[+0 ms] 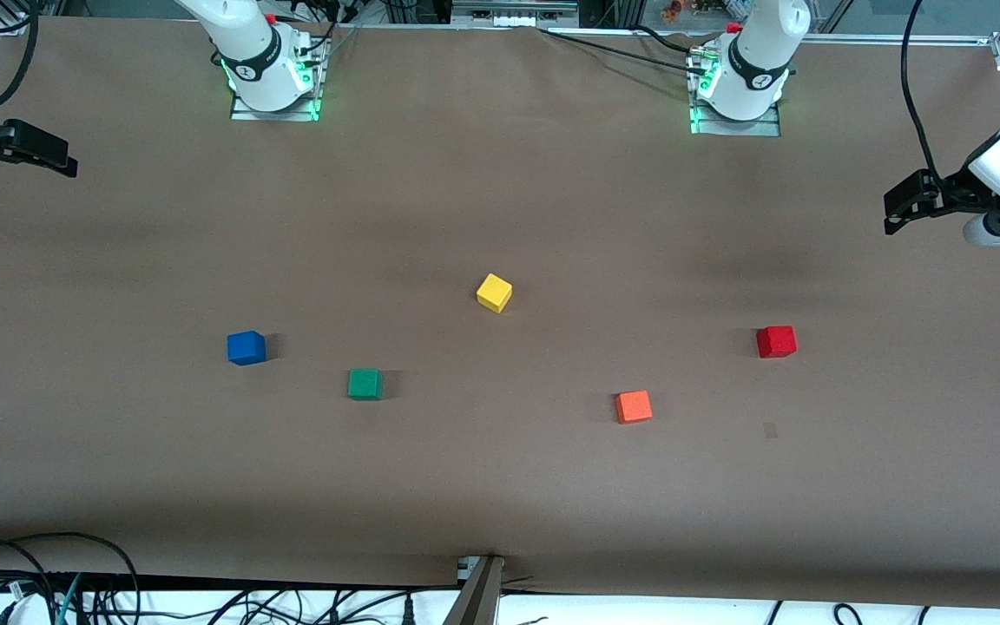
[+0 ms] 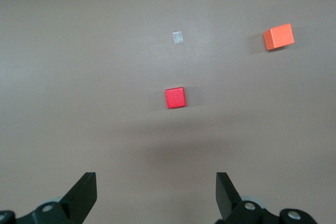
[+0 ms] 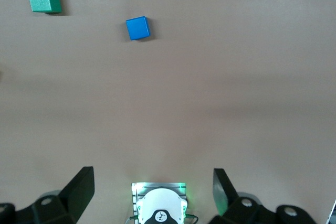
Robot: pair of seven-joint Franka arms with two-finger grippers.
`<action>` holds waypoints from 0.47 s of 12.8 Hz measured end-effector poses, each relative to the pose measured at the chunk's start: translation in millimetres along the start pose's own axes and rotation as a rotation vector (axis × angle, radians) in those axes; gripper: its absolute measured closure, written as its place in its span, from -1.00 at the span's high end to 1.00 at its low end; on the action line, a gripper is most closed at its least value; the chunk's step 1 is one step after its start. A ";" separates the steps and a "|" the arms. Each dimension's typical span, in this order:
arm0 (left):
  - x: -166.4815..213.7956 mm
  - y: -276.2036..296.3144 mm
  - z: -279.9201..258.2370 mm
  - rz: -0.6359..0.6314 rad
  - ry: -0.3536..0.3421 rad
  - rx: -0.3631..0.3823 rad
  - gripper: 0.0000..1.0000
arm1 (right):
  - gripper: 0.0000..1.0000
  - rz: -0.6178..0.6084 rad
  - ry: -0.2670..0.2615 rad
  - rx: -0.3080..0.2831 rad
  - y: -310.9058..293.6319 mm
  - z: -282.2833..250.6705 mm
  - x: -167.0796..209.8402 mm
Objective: Pass red block to right arm, stack on blue
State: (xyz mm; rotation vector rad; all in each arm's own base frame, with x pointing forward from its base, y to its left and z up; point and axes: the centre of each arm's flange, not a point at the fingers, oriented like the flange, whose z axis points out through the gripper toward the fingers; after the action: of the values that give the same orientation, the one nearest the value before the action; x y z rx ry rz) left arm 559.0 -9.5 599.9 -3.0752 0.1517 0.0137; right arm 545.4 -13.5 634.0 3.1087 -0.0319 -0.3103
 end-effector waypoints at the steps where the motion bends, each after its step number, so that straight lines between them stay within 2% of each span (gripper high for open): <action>1: 0.0 1.6 0.0 0.003 -0.001 0.000 1.00 | 1.00 0.000 0.000 0.000 0.0 0.0 0.0; 3: -1.4 6.7 1.6 0.012 -0.019 -0.001 1.00 | 1.00 0.000 0.000 0.000 0.0 0.0 0.0; 6: -5.8 14.7 20.6 0.024 -0.130 -0.019 1.00 | 1.00 0.000 0.000 0.000 0.0 0.0 0.0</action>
State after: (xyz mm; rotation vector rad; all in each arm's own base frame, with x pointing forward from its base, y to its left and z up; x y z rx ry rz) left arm 551.7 -22.3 578.4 -3.0784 0.1825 0.2167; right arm 545.4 -13.5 634.0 3.1087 -0.0320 -0.3103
